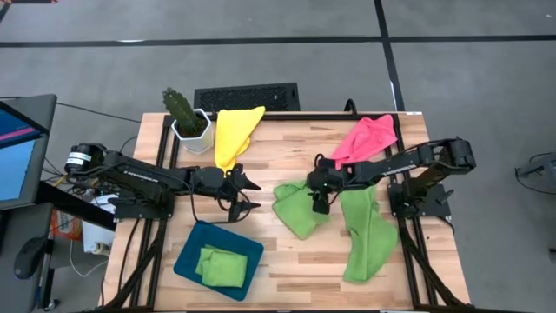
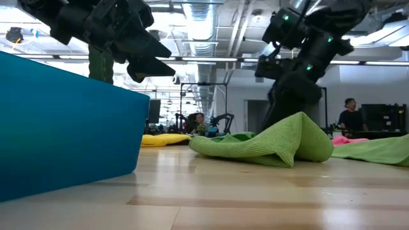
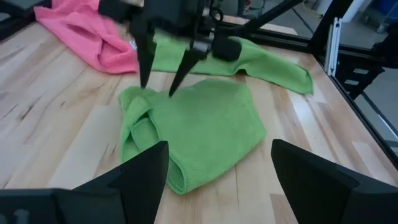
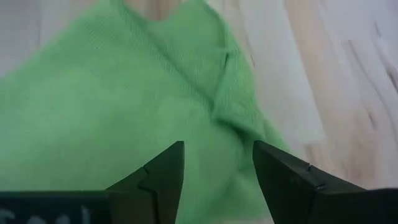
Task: Fold microfiber towels
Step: Fold the top green microfiber
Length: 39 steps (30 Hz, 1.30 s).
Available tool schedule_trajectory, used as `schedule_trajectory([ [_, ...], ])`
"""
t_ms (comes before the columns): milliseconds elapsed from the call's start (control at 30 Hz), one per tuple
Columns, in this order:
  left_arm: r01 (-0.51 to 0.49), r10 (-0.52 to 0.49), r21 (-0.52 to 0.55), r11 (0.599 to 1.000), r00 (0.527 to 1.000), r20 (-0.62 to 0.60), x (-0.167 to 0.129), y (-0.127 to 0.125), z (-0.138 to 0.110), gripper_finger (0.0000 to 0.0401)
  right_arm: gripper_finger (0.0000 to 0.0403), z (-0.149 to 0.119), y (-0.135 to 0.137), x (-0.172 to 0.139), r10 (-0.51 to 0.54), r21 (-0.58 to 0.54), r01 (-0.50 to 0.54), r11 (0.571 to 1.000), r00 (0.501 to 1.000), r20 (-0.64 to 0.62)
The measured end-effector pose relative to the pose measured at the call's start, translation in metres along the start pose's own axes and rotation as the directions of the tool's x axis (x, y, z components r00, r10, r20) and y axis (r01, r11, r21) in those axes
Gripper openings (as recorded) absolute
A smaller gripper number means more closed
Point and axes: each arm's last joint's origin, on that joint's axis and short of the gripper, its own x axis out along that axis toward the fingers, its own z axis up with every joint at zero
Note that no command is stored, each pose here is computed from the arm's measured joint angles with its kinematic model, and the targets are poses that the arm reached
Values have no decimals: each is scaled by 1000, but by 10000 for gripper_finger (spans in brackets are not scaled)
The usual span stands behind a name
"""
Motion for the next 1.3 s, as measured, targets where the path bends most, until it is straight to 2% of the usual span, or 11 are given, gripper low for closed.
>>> schedule_trajectory([
  [167,2,-2,0,1000,1000,11,0,0,1,277,210,-9,2,20,5,-7,-6,1000,999,-39],
  [267,2,-2,0,1000,1000,7,0,0,1,277,191,-9,2,23,4,-8,-4,1000,999,-53],
  [367,0,0,4,1000,1000,7,0,0,1,277,140,-5,3,22,5,-8,-6,1000,999,-44],
  [500,-13,12,20,1000,1000,13,0,2,1,277,32,3,7,16,14,-13,-14,1000,1000,-22],
  [533,-16,16,18,1000,1000,17,0,3,2,277,18,4,8,12,16,-15,-16,1000,999,-30],
  [700,2,-4,46,999,999,43,1,9,5,277,28,19,21,-10,25,-6,-25,1000,1000,12],
  [933,72,-89,212,975,993,73,19,16,2,277,7,31,57,-57,137,-94,-124,988,979,151],
  [1033,143,-156,282,949,987,25,37,16,0,277,15,25,72,-72,184,-71,-175,982,973,143],
  [1200,264,-251,400,878,964,-84,76,14,3,277,27,15,102,-88,267,-12,-268,963,954,134],
  [1300,308,-279,461,832,951,-131,101,13,15,277,23,9,114,-95,266,6,-270,963,953,143],
])
